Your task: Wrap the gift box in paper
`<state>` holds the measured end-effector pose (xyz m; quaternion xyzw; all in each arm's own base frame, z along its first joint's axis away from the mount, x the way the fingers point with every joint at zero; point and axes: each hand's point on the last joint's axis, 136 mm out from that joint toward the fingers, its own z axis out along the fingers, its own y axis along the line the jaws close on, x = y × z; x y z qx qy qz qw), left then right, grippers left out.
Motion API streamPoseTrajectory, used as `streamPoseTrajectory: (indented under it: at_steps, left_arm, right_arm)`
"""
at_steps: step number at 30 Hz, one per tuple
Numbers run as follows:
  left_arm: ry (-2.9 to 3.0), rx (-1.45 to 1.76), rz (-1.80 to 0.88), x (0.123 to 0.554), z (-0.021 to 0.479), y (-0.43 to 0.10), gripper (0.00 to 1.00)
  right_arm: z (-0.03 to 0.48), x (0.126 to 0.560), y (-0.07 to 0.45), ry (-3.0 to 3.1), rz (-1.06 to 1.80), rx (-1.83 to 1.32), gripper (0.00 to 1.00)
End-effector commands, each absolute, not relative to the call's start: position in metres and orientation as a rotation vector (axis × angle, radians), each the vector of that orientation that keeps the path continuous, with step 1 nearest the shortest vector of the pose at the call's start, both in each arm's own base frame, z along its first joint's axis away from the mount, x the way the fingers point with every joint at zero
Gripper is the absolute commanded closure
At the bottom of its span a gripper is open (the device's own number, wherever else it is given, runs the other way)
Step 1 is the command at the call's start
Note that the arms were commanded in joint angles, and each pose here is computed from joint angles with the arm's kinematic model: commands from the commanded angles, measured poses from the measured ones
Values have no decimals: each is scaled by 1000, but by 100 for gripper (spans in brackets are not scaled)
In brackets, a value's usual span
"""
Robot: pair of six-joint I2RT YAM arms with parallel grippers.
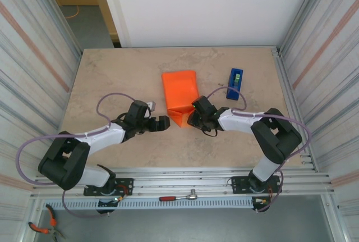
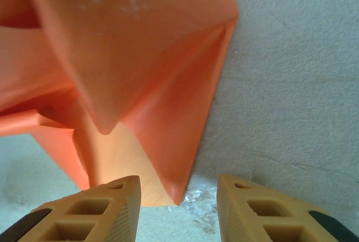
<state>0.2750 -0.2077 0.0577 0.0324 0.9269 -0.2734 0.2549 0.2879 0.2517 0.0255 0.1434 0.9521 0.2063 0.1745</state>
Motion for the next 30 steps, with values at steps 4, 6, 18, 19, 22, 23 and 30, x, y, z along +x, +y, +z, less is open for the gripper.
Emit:
streamPoseTrajectory:
  at_steps: [4, 6, 18, 19, 22, 23, 30]
  left_arm:
    - [2462, 108, -771, 283, 73, -216, 4]
    - [2462, 111, -771, 283, 73, -217, 4]
    - [2465, 116, -774, 284, 71, -219, 4]
    - [2462, 116, -775, 284, 72, -219, 4]
    - [2466, 117, -774, 284, 70, -219, 4]
    - [2464, 118, -775, 284, 71, -219, 4]
    - [2464, 118, -778, 285, 70, -219, 4]
  right_arm:
    - [24, 295, 258, 2698, 584, 409, 63]
    - [23, 296, 259, 2696, 585, 410, 67]
    - [28, 298, 266, 2688, 593, 378, 71]
    - [27, 299, 267, 2690, 590, 379, 71]
    - [24, 299, 268, 2697, 587, 381, 71]
    - [23, 299, 268, 2701, 584, 386, 71]
    - [27, 295, 261, 2685, 558, 423, 70]
